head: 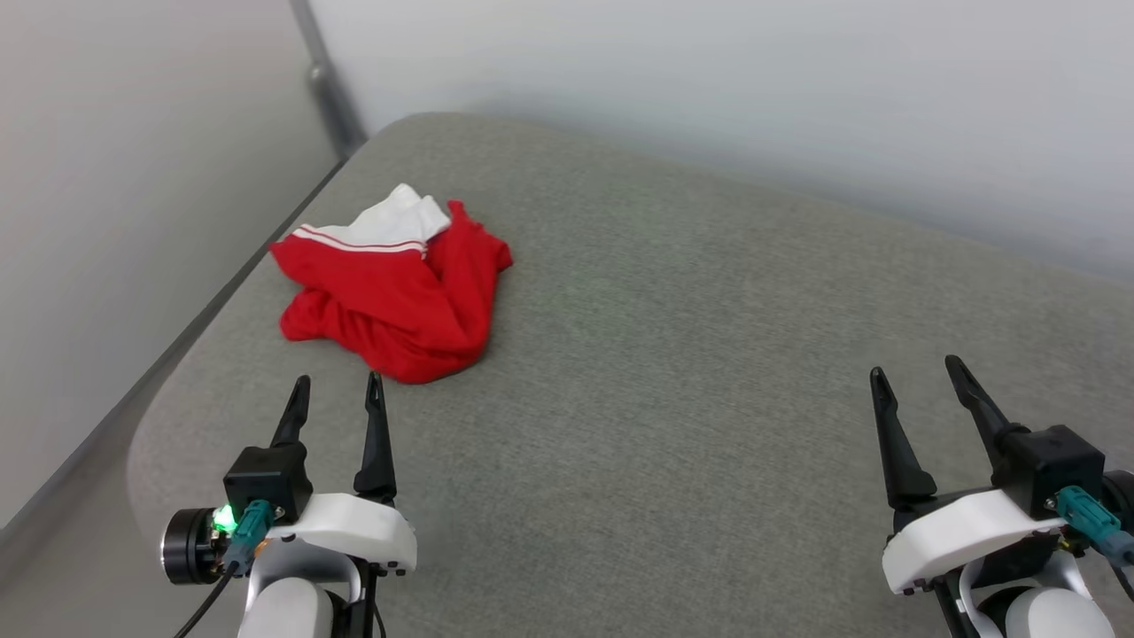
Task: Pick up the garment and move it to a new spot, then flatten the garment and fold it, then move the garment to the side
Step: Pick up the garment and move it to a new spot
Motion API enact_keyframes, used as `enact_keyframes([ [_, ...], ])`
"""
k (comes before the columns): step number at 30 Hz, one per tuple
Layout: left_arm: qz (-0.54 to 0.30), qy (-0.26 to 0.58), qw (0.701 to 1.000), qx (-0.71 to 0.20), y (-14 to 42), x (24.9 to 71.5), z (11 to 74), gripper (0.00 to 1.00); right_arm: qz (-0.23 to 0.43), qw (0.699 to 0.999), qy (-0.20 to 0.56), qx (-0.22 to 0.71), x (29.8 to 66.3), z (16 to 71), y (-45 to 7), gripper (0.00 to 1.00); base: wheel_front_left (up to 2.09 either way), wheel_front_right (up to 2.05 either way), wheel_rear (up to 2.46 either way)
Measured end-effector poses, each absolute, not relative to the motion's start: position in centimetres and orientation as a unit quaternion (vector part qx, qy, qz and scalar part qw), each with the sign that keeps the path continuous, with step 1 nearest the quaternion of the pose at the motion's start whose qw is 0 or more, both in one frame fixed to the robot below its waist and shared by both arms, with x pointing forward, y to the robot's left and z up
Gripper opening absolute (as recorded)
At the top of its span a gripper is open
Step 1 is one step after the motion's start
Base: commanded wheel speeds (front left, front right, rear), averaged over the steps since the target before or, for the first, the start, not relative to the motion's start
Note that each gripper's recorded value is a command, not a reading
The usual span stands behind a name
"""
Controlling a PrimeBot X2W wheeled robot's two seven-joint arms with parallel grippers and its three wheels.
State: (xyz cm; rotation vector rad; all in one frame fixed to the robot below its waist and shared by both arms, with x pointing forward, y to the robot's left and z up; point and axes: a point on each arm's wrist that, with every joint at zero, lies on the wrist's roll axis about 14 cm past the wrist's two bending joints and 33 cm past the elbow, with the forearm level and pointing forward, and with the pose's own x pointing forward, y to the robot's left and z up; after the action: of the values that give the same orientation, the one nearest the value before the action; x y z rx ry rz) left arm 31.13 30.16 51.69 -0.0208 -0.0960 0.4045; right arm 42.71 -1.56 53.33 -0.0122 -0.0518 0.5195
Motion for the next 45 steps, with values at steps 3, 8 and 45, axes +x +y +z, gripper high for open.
enact_keyframes([
  [3,0.217,-0.047,0.975,-0.010,31.1,30.2,51.7,1.00,0.272,0.962,-0.024,-0.006,42.9,53.1,-0.4,1.00,0.00,0.00,0.00],
  [8,0.231,-0.045,0.972,-0.010,31.7,29.5,51.6,1.00,0.285,0.958,-0.020,-0.004,43.1,52.9,0.7,1.00,0.00,0.00,0.00],
  [45,0.118,0.448,0.886,-0.016,36.6,48.1,38.8,1.00,0.175,0.984,0.039,0.001,50.3,44.5,-9.0,1.00,0.00,0.00,0.00],
])
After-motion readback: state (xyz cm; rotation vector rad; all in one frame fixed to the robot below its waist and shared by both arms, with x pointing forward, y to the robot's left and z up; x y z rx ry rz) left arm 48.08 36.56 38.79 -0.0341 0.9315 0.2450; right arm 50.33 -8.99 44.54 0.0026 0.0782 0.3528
